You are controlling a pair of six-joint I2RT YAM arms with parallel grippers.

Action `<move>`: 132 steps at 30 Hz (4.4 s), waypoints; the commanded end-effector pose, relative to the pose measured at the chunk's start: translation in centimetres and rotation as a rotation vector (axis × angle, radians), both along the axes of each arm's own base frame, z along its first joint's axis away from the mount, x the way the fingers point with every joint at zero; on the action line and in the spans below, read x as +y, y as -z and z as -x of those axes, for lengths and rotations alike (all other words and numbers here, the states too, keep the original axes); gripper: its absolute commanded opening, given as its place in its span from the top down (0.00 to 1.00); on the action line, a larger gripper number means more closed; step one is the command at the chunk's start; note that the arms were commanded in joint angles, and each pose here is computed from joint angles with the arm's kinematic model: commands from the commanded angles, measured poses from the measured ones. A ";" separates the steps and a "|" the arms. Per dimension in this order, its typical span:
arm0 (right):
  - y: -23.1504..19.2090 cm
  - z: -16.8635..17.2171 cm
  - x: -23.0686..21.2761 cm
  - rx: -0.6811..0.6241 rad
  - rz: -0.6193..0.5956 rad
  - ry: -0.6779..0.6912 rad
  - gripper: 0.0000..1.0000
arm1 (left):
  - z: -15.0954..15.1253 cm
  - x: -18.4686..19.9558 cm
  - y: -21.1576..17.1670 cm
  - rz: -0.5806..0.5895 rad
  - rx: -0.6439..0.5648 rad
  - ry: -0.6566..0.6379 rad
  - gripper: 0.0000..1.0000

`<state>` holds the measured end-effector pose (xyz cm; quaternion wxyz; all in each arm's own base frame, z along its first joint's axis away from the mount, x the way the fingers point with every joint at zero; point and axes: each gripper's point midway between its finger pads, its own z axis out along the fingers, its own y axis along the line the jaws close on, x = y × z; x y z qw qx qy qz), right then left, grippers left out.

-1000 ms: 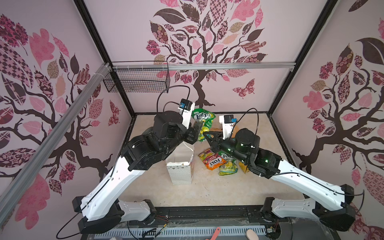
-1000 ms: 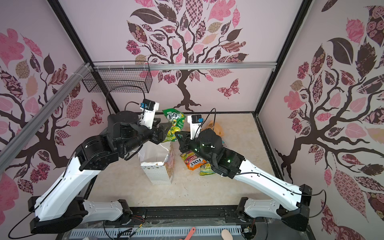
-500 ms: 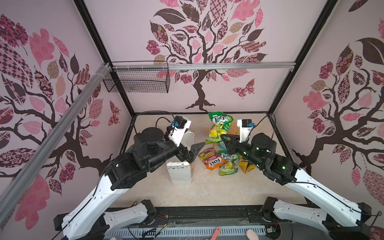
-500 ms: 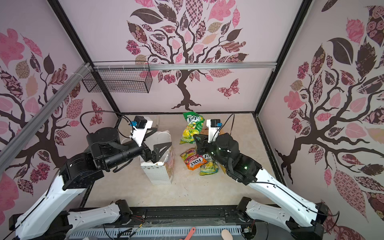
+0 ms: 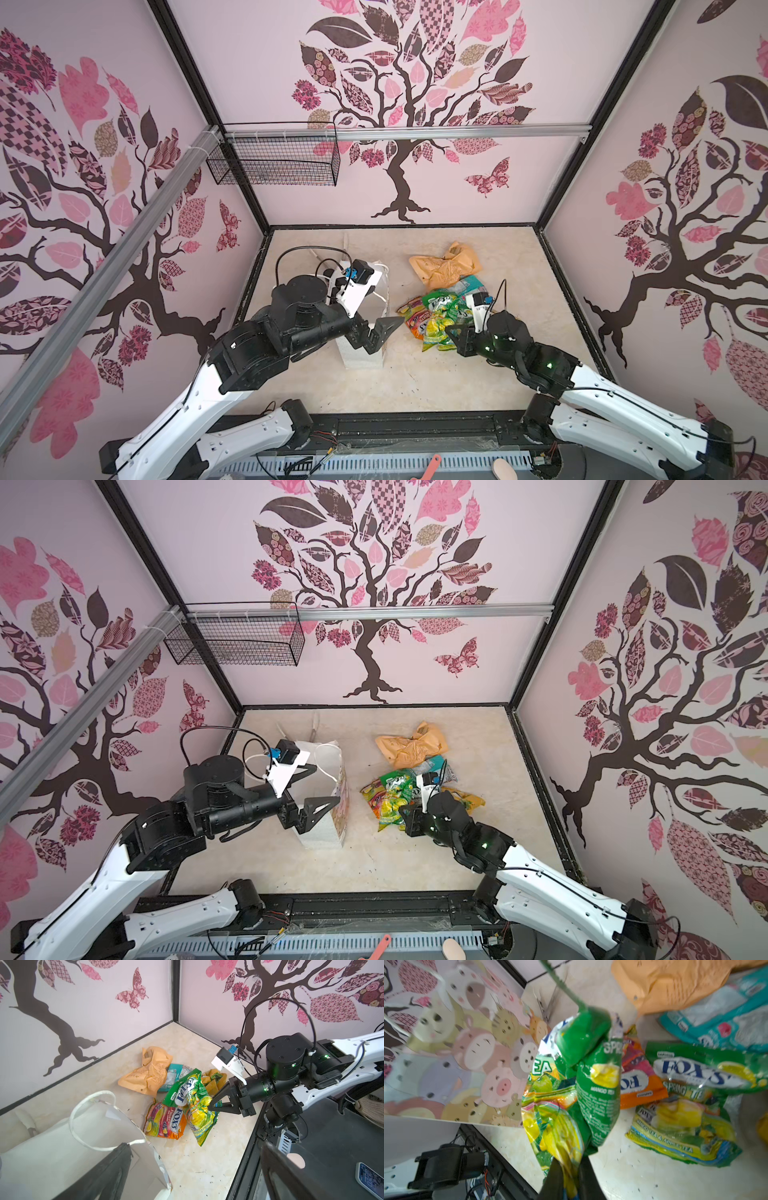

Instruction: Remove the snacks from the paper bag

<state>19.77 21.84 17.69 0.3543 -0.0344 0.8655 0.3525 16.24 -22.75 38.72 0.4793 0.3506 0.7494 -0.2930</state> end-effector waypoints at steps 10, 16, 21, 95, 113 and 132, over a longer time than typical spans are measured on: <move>6.5 2.0 2.3 0.133 -0.118 -0.103 0.96 | -0.1 0.3 1.6 -0.035 0.032 -0.024 0.01; 9.4 1.5 0.7 0.150 -0.031 -0.022 0.75 | -0.7 0.5 1.8 -0.045 0.024 -0.053 0.01; 10.5 1.4 -0.9 0.165 0.040 0.034 0.56 | -0.8 0.7 1.5 -0.038 0.013 -0.063 0.01; 2.8 -20.3 -23.7 -0.377 0.515 0.796 0.00 | -20.6 28.0 25.5 0.099 -0.177 -1.155 0.01; 6.5 -18.6 -22.8 -0.537 0.498 0.673 0.00 | -23.5 26.1 28.6 -0.011 -0.099 -1.076 0.01; 6.6 -18.8 -23.1 -0.507 0.509 0.690 0.01 | -23.5 26.0 28.6 -0.021 -0.102 -1.081 0.01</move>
